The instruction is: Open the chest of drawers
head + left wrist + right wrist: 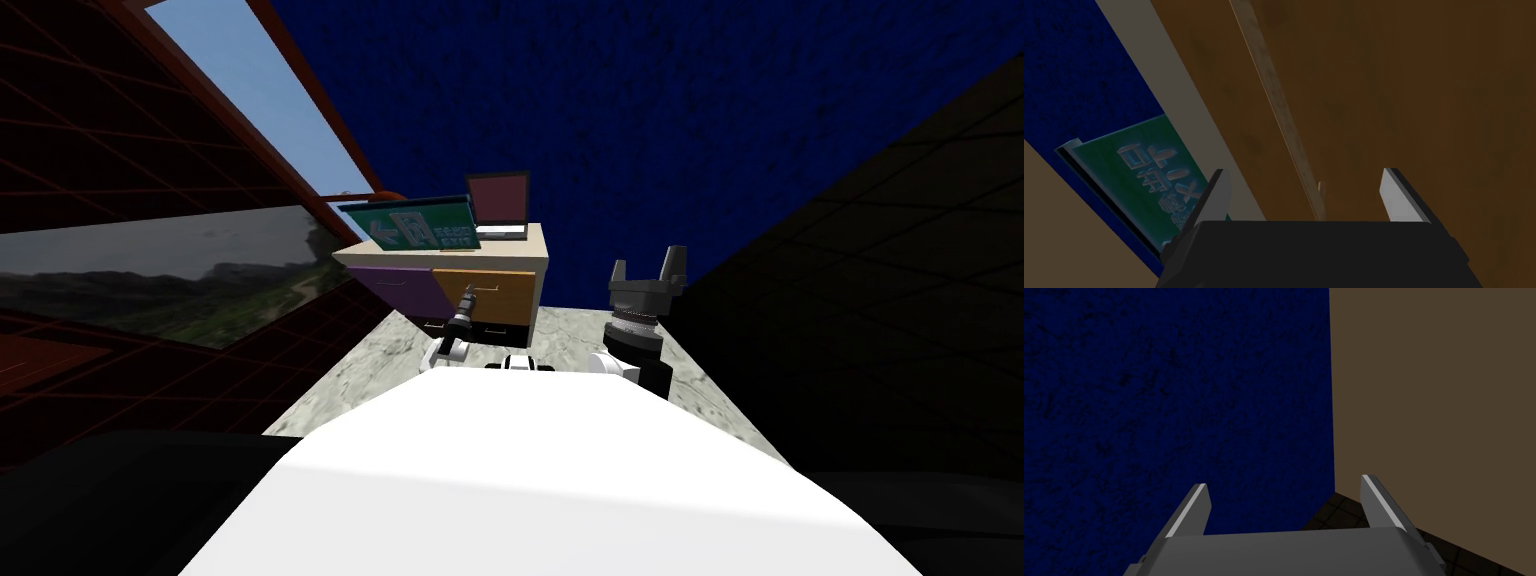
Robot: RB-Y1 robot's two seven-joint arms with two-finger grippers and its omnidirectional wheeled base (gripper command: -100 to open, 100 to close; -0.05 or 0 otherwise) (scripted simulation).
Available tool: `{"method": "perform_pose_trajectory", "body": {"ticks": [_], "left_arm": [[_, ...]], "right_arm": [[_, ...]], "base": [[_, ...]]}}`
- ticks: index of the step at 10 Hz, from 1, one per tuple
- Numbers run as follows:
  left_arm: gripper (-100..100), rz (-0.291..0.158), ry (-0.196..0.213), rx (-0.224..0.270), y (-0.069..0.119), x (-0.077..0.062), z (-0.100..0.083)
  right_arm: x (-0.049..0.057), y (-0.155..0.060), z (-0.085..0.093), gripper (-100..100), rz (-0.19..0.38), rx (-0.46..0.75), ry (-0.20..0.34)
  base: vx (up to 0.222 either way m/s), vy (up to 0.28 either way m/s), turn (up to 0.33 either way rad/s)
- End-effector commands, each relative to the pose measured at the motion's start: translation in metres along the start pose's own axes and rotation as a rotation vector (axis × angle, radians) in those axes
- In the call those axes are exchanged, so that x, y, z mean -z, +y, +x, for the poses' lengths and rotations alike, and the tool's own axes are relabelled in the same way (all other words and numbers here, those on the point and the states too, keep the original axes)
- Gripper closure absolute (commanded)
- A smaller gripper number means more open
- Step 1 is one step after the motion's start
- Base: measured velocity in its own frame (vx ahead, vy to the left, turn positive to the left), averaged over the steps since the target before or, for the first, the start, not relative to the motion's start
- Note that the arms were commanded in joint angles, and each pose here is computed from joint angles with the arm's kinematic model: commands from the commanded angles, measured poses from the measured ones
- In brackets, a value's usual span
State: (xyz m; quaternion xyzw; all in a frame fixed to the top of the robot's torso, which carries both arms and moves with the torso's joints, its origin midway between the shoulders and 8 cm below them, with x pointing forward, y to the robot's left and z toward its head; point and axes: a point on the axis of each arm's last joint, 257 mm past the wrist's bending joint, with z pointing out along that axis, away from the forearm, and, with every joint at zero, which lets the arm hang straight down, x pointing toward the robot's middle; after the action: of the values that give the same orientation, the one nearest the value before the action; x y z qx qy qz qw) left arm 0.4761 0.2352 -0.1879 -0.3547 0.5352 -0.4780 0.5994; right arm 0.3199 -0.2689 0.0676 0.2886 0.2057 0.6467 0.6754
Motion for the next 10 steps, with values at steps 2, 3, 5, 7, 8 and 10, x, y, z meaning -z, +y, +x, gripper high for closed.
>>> {"method": "perform_pose_trajectory", "body": {"ticks": [2, 3, 5, 7, 8, 10], "left_arm": [[100, -0.001, 0.004, 0.001, -0.003, 0.003, 0.001], [100, -0.001, 0.005, 0.001, -0.004, 0.004, 0.001], [100, 0.0, 0.009, 0.001, -0.006, 0.007, 0.002], [-100, -0.003, 0.005, 0.001, 0.0, 0.005, 0.002], [-100, -0.004, 0.004, 0.001, 0.001, 0.004, 0.002], [-100, -0.005, 0.001, 0.0, 0.006, 0.002, 0.002]], "right_arm": [[0.0, 0.0, 0.0, 0, 0.0, 0.0, 0.0], [0.0, 0.0, 0.0, 0, 0.0, 0.0, 0.0], [0.0, 0.0, 0.0, 0, 0.0, 0.0, 0.0], [0.0, 0.0, 0.0, 0, 0.0, 0.0, 0.0], [0.0, 0.0, 0.0, 0, 0.0, 0.0, 0.0], [0.0, 0.0, 0.0, 0, 0.0, 0.0, 0.0]], "base": [[-0.051, -0.001, 0.018], [-0.171, 0.007, 0.023], [-0.197, 0.021, 0.016], [-0.001, 0.001, -0.01], [0.16, -0.002, -0.017], [0.178, -0.018, -0.015]]}}
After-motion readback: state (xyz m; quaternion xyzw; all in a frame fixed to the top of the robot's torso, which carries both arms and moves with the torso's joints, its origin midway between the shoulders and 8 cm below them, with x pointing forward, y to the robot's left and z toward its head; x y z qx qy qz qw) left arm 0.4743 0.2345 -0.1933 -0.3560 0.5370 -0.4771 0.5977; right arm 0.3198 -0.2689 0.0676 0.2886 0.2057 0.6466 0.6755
